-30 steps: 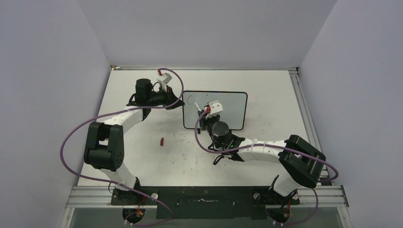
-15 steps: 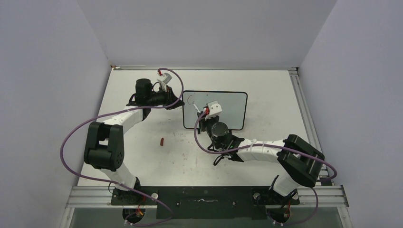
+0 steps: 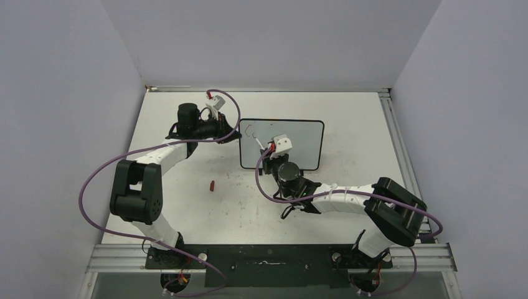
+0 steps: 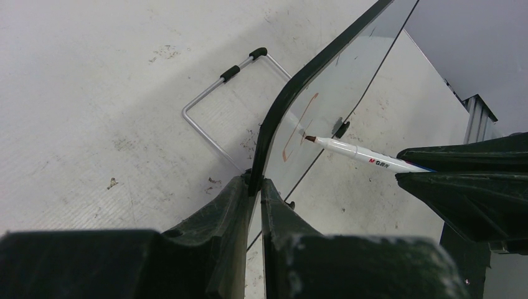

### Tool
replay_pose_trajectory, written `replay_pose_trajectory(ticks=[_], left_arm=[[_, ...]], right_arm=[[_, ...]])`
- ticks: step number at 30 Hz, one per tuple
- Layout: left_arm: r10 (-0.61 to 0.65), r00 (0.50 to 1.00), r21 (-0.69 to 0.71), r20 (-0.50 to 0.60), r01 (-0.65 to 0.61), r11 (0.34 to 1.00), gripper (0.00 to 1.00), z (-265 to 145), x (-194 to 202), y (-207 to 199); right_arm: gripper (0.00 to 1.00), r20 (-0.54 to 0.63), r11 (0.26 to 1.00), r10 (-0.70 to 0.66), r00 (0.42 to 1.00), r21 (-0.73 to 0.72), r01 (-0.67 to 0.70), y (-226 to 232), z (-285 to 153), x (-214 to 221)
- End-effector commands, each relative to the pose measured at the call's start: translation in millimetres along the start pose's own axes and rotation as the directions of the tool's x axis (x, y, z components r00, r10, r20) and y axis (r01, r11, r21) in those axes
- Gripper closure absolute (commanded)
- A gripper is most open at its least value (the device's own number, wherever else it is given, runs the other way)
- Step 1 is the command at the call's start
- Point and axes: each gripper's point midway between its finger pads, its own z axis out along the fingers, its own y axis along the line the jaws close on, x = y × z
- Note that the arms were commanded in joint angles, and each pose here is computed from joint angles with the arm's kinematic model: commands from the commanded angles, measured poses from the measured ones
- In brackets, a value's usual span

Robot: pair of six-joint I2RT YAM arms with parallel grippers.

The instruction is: Write a sentence on the whiteboard

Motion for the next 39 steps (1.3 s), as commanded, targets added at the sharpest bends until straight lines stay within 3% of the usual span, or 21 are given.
replay_pose_trajectory(ticks=[1, 30, 39], left_arm=[[0.051, 0.998, 0.003, 0.036, -0.051, 0.999, 1.00, -6, -19, -6], [0.053, 0.998, 0.006, 0.037, -0.054, 0.999, 1.00, -6, -20, -7], [0.048, 0.998, -0.010, 0.040, -0.047, 0.999, 1.00, -7, -21, -4]], right_arm=[[0.95, 0.064, 0.997, 0.005, 0.998, 0.075, -0.010, -16, -1, -27], [0.95, 0.080, 0.999, -0.005, 0.997, 0.042, 0.002, -1, 15, -32], [0.95, 0.135, 0.999, 0.030, 0.990, -0.018, -0.028, 8, -7, -65]])
